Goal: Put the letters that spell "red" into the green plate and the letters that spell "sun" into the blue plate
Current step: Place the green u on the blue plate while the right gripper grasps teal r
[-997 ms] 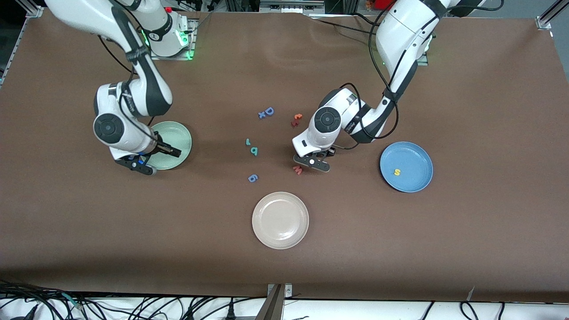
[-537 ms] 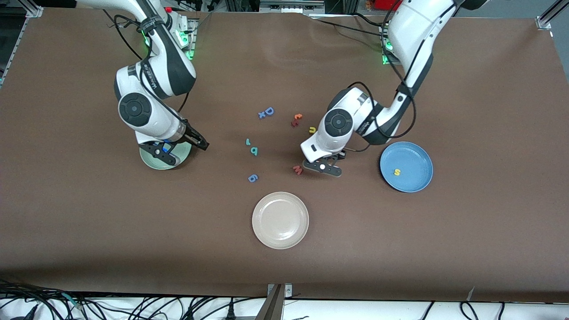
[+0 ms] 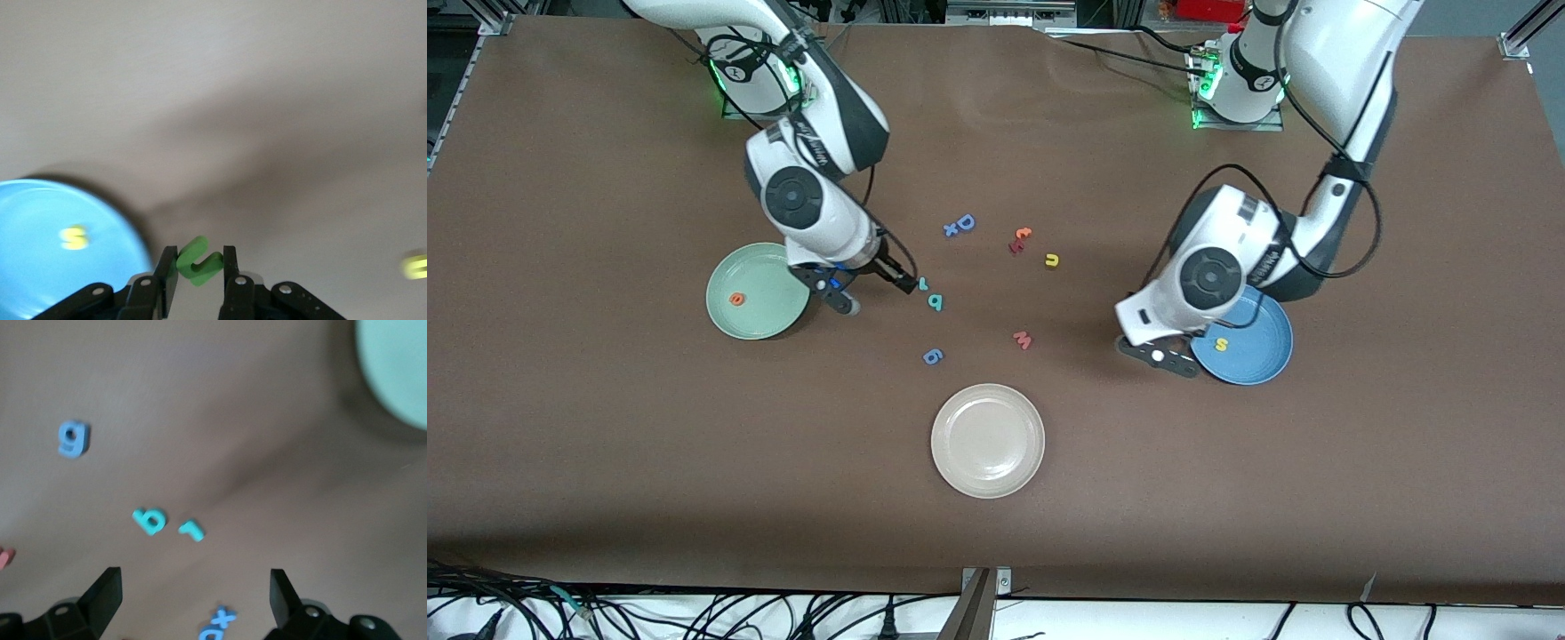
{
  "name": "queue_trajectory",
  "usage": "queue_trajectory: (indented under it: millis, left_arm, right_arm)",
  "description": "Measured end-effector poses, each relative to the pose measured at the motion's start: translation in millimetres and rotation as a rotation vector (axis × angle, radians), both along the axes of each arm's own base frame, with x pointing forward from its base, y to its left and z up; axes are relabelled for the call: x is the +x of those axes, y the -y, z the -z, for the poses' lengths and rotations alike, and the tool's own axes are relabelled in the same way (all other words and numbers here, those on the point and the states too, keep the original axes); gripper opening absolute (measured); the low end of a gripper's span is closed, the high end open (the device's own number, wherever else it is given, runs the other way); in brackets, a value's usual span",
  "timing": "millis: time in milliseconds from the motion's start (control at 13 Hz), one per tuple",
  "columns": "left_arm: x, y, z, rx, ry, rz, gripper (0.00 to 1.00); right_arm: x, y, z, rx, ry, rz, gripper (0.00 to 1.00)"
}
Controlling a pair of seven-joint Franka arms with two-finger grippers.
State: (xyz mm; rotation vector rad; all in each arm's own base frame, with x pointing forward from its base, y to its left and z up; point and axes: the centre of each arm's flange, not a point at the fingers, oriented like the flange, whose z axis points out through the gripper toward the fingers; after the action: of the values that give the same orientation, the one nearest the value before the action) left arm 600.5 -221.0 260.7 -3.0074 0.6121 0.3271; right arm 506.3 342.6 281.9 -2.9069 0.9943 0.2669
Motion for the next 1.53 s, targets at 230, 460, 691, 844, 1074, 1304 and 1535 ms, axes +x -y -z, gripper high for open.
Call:
queue_trajectory:
  millis: [230,460,691,844,1074,1304,1535]
  left_arm:
    - [5,-72,20,-0.009,-0.059,0.012,0.32]
    - [-6,-102,34,0.004,-0.099,0.003,0.32]
    - [-19,-130,58,-0.003,-0.091,0.010,0.32]
    - [-34,-144,79,0.007,-0.069,0.030,0.32]
    - [-39,-148,85,0.001,-0.070,0.035,0.48]
    - [-36,-141,70,-0.001,-0.049,0.051,0.81]
    - [-41,-92,29,-0.006,-0.040,0.117,0.93]
  right_arm:
    - [-8,-17,40,0.015,0.002,-0.011,0.98]
    - [-14,-22,84,0.011,0.009,-0.040,0.93]
    - [-21,-20,101,-0.004,0.002,-0.061,0.71]
    - [-24,-18,104,-0.012,-0.001,-0.070,0.70]
    - [-24,-18,105,-0.010,0.008,-0.074,0.70]
    - [-23,-19,109,0.001,0.040,-0.087,0.66]
    - [-23,-19,111,-0.005,0.051,-0.105,0.62]
